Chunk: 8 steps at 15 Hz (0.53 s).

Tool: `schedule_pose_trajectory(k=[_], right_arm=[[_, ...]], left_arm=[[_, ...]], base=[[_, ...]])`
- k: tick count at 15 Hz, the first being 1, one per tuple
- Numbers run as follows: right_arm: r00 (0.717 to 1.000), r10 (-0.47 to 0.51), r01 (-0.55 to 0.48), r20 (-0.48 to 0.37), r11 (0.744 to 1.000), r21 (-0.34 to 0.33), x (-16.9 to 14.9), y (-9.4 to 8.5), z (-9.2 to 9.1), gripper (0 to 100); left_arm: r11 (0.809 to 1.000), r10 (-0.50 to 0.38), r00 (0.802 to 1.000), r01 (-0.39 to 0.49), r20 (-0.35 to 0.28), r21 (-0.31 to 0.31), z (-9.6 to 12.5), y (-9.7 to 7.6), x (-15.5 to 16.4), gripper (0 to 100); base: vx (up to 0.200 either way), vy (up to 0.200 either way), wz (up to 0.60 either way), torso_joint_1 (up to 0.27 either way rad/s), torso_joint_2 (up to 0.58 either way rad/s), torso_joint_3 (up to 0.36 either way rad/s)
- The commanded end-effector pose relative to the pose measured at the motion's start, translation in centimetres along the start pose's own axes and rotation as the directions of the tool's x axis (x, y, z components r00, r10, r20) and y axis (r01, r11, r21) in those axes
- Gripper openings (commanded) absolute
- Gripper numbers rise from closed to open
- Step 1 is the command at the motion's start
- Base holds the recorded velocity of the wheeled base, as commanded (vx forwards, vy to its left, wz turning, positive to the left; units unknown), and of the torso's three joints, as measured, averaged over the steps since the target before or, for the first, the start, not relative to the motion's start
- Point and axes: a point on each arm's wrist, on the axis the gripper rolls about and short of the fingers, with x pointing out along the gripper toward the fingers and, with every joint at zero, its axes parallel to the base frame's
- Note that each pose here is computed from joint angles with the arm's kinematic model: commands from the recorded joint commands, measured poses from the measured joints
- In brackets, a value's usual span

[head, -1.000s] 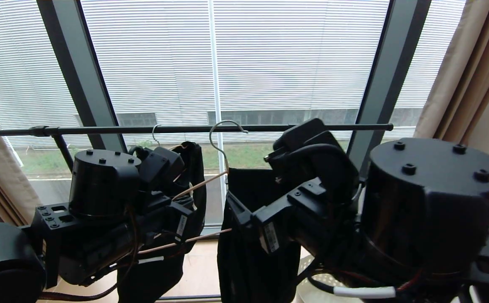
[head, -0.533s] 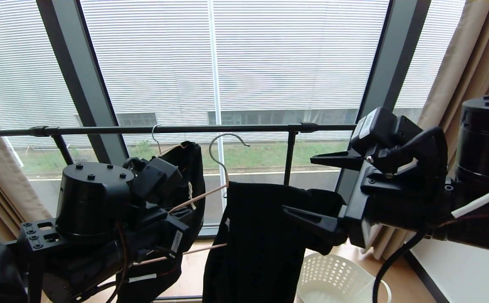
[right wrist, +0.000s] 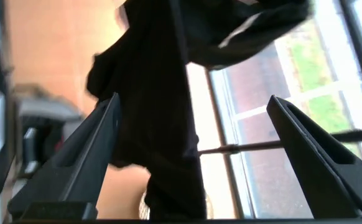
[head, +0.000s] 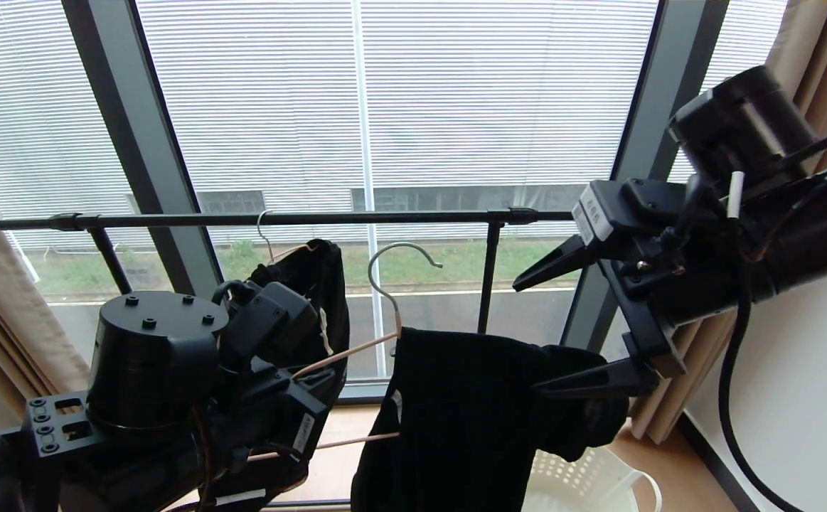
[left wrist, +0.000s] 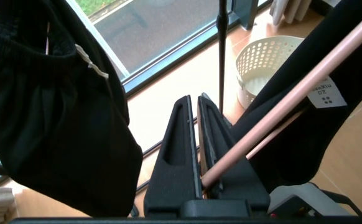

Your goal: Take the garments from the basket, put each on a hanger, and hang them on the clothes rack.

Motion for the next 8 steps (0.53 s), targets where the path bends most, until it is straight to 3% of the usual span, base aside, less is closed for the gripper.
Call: schedule_pose_trajectory(k=[1, 4, 8], right_arm=[[0.991, 0.12, -0.12, -0.062, 0.993, 0.002, 3.9, -3.8, -1.5, 100], [0.978, 0.182, -0.177, -0.1, 0.983, 0.056, 5.0, -4.8, -1.8, 100], [0.973, 0.201, -0.194, -0.114, 0.978, 0.071, 6.3, -5.2, -2.4, 100]], left_arm=[[1.0, -0.002, 1.0, 0.002, 0.004, 0.002, 0.1, -0.1, 0.0, 0], [1.0, -0.011, 1.0, 0.011, 0.009, 0.005, 0.1, -0.3, -0.2, 0], [1.0, -0.011, 1.0, 0.011, 0.012, 0.0, 0.2, -0.3, -0.2, 0]], base=[[0.0, 0.0, 0.0, 0.0, 0.0, 0.0], [0.0, 0.0, 0.0, 0.0, 0.0, 0.0], [0.0, 0.0, 0.0, 0.0, 0.0, 0.0]])
